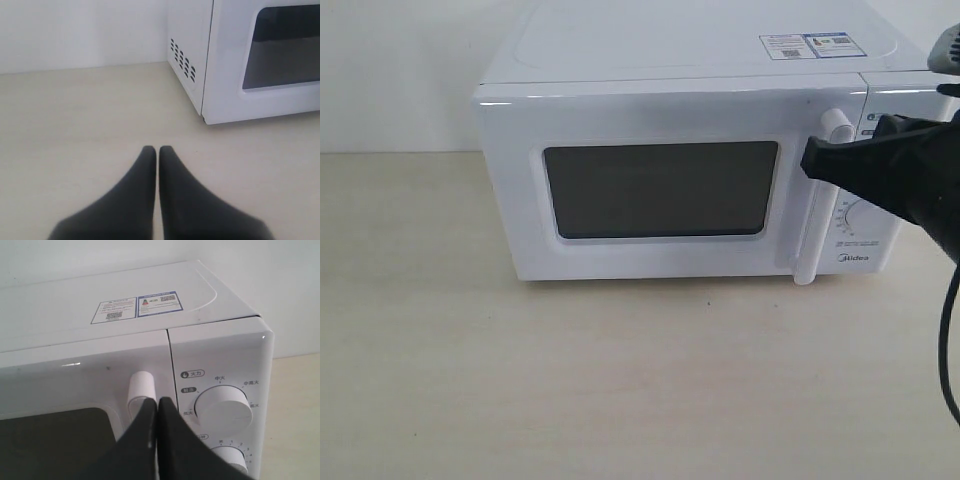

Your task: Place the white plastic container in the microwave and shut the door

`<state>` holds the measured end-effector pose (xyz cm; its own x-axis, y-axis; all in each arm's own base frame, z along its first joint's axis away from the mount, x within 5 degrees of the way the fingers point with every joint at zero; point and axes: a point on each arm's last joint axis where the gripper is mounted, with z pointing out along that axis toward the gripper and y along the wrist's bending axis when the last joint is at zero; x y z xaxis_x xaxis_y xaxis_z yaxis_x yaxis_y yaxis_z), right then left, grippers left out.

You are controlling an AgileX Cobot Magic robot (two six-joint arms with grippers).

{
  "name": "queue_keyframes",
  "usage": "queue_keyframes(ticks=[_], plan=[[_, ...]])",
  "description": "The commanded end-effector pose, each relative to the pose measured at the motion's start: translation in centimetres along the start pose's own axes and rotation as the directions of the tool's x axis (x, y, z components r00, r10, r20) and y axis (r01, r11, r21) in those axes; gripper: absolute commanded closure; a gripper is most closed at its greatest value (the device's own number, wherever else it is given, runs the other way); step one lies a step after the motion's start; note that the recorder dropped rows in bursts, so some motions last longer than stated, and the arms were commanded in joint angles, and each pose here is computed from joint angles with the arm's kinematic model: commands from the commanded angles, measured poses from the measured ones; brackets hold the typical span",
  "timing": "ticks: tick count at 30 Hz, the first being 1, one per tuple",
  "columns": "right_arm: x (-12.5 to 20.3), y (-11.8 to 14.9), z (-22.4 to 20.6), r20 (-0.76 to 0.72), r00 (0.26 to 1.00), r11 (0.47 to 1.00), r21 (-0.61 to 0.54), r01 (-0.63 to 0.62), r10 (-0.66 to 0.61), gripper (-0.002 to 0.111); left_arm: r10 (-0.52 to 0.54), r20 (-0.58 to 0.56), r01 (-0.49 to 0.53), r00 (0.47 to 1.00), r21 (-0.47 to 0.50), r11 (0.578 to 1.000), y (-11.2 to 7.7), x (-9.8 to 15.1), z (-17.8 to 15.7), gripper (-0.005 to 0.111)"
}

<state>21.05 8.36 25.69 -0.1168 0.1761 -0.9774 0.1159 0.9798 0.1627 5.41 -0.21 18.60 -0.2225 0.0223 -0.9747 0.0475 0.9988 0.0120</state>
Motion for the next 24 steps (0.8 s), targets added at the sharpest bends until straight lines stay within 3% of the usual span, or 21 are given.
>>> queue_keyframes(ticks=[1, 18, 24], plan=[[-0.2, 0.0, 0.0, 0.005, 1.000, 1.000, -0.002, 0.001, -0.001, 0.108, 0.005, -0.002, -0.005, 1.000, -0.002, 1.000, 0.0, 0.1, 0.0, 0.103], [-0.4, -0.1, -0.2, 0.015, 1.000, 1.000, -0.001, -0.005, 0.005, 0.108, 0.005, -0.002, -0.005, 1.000, -0.002, 1.000, 0.0, 0.1, 0.0, 0.103], [-1.7, -0.5, -1.9, -0.044, 0.993, 0.990, -0.076, -0.115, 0.112, 0.108, 0.005, -0.002, -0.005, 1.000, -0.002, 1.000, 0.0, 0.1, 0.0, 0.103]])
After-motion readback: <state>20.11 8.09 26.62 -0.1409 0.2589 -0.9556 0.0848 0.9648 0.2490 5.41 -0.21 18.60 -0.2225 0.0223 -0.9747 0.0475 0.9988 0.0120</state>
